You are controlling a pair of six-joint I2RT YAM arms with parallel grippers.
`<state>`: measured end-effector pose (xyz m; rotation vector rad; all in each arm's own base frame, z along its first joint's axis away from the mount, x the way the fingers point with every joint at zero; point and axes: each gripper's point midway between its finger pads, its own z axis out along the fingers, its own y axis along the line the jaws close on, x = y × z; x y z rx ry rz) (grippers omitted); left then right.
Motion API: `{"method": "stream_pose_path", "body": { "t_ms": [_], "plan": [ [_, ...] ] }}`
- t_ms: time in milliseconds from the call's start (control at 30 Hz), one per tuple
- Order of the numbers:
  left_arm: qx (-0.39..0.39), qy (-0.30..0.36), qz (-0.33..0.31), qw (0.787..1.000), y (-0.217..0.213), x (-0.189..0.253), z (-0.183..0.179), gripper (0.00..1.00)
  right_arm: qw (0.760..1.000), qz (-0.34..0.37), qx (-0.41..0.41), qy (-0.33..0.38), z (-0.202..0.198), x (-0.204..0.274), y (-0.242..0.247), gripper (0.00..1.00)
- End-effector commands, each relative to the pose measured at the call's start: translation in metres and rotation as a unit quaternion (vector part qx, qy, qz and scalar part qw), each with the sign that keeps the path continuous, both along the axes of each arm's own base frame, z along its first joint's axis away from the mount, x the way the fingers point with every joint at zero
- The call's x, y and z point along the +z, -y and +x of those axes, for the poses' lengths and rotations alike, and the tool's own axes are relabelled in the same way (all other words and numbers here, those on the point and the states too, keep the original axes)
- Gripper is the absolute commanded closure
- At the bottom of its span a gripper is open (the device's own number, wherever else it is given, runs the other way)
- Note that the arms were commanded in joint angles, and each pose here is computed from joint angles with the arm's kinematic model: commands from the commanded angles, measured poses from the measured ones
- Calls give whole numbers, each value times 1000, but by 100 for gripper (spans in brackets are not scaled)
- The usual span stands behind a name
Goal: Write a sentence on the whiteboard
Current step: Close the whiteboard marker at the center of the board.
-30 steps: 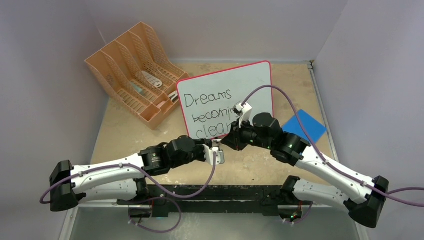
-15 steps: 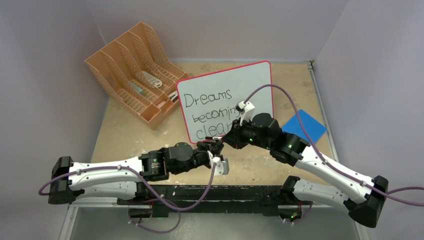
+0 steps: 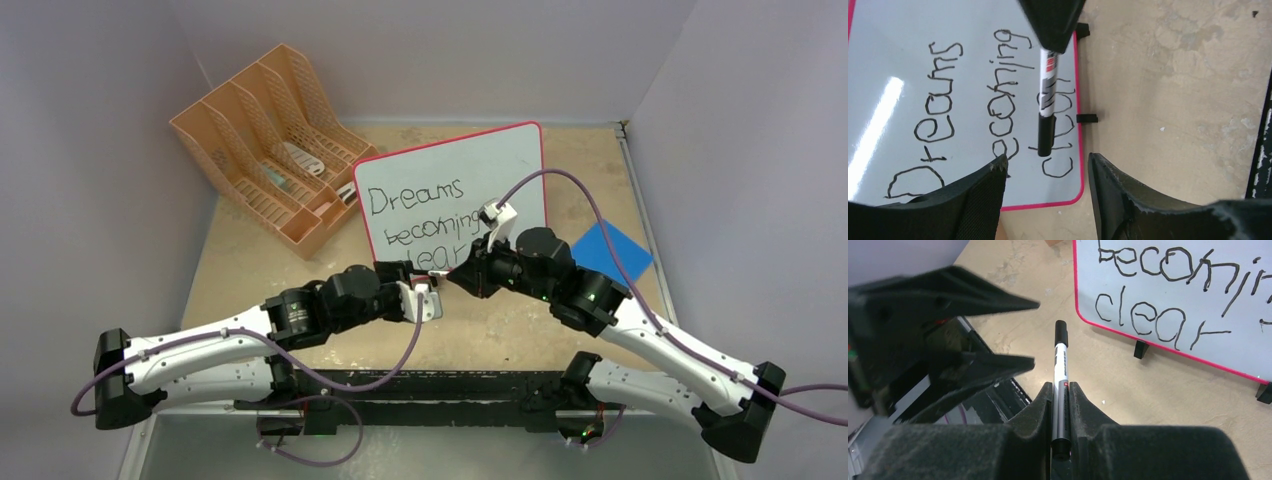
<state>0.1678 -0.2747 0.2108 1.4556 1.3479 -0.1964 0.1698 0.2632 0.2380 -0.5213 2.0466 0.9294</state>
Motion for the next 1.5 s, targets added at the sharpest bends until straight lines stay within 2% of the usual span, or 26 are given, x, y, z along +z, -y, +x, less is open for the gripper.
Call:
{"method": "stream_pose_path", "body": {
  "t_ms": [0, 533, 767, 1000, 1167, 1467],
  "plan": [
    [-12, -29, -30, 999, 6, 17, 5, 42, 999, 20, 28, 30, -6, 20, -2, 100],
    [-47, -94, -49, 993, 16, 15, 6, 48, 996, 32, 75, 44, -17, 26, -8, 100],
    [-41, -99, -50, 993, 15, 11, 10, 54, 994, 45, 85, 49, -23, 34, -8, 100],
    [-59, -107, -53, 991, 24, 12, 7, 72, 993, 49, 96, 46, -26, 34, -10, 100],
    [-72, -111, -56, 990, 29, 16, 5, 98, 993, 49, 98, 42, -27, 32, -11, 100],
    [-90, -107, -78, 987, 33, 35, 0, 100, 995, 37, 97, 3, -25, 14, -18, 100]
  ]
}}
